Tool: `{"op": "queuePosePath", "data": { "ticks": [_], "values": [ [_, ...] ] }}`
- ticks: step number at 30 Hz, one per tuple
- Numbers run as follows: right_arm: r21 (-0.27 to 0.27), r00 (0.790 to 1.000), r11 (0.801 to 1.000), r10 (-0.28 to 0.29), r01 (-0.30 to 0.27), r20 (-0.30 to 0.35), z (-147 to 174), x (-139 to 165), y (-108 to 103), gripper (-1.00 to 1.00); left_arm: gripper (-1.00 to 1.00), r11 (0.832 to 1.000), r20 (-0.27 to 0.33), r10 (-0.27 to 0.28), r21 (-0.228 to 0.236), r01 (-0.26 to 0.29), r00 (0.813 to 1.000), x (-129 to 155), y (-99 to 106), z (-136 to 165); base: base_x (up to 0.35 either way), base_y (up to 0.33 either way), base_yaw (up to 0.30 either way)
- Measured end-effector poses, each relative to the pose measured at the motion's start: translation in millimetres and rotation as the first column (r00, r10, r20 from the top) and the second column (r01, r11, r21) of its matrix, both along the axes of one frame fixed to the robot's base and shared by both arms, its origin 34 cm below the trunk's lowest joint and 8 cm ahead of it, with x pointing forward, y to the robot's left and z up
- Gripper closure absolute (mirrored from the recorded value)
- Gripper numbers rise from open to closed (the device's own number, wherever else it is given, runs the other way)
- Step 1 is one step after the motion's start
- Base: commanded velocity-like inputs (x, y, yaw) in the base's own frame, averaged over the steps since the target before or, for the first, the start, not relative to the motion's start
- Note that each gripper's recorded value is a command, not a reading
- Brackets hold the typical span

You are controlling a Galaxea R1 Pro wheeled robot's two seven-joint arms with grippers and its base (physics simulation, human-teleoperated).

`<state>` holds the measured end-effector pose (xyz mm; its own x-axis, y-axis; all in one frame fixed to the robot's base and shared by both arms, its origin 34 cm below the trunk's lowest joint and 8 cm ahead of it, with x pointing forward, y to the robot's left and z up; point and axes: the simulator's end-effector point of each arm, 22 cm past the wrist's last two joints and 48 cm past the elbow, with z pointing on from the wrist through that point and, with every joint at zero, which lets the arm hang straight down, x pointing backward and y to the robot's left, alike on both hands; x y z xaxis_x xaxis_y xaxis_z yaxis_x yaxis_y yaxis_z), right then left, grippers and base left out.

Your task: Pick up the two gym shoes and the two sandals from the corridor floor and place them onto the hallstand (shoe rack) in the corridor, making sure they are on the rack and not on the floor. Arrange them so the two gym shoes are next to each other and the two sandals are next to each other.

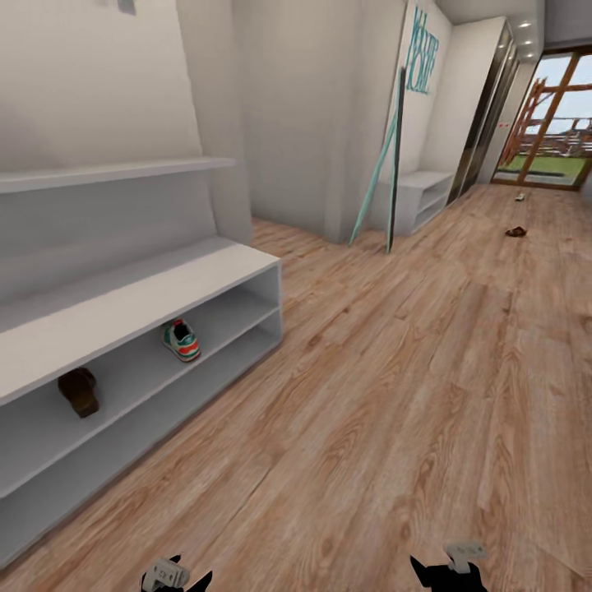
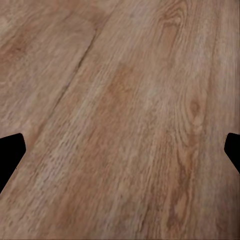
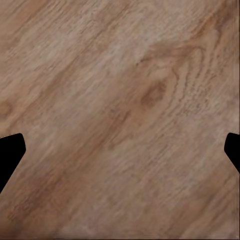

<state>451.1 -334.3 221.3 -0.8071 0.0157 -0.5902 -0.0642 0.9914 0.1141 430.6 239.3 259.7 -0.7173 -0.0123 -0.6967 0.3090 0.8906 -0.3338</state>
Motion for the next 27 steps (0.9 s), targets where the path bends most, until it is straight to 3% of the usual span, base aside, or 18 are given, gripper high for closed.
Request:
{"op": "queuePosePath", "data": {
  "ticks": [27],
  "values": [
    [0.0, 1.0, 1.0, 0.0, 0.0, 0.0, -0.1, -0.2, 0.0, -1.0, -1.0, 1.0, 0.0, 0.0, 0.001, 0.0, 1.0, 0.0, 0.1, -0.1, 0.0, 0.0, -0.281]
  ]
}}
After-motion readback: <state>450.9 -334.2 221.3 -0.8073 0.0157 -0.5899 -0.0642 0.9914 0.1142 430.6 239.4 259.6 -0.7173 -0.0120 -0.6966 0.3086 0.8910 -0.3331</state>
